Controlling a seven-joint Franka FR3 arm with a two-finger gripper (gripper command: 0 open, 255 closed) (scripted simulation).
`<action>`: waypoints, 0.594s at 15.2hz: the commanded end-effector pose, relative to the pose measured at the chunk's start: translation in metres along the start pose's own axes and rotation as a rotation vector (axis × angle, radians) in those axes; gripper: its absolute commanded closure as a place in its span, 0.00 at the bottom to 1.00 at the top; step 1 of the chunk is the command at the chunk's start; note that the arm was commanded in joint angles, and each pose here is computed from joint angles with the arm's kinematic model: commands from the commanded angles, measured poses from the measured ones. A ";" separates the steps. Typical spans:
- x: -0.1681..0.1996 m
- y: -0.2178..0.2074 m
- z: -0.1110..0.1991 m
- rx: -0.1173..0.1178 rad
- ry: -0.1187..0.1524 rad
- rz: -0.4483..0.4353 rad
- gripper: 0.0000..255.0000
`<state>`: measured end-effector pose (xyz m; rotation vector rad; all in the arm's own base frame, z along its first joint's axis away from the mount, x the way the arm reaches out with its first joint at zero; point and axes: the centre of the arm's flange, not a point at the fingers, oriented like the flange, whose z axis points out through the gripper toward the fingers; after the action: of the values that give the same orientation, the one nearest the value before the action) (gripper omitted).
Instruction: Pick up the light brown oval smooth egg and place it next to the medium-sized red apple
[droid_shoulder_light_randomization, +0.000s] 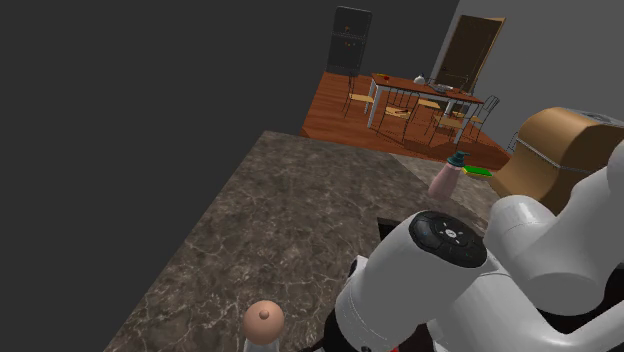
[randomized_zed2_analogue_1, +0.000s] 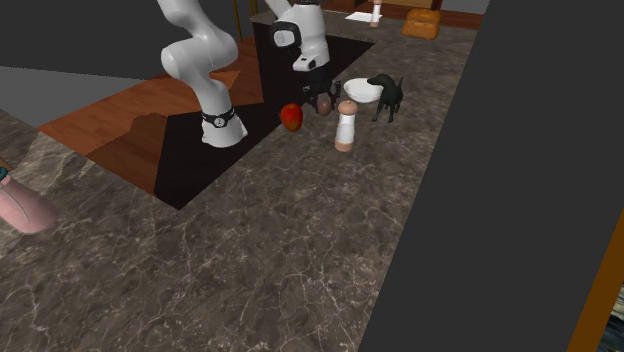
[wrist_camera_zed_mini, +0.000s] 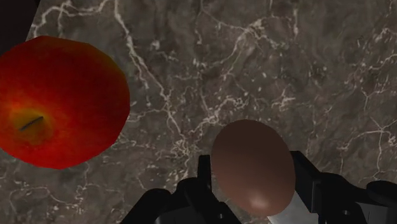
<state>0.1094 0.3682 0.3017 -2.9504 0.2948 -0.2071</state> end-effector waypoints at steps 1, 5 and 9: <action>-0.001 0.001 0.010 0.001 0.000 0.000 1.00; -0.004 0.005 0.031 0.001 0.000 0.000 1.00; -0.006 0.009 0.051 0.001 0.000 0.000 1.00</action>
<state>0.1098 0.3685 0.2552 -2.9510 0.2955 -0.2084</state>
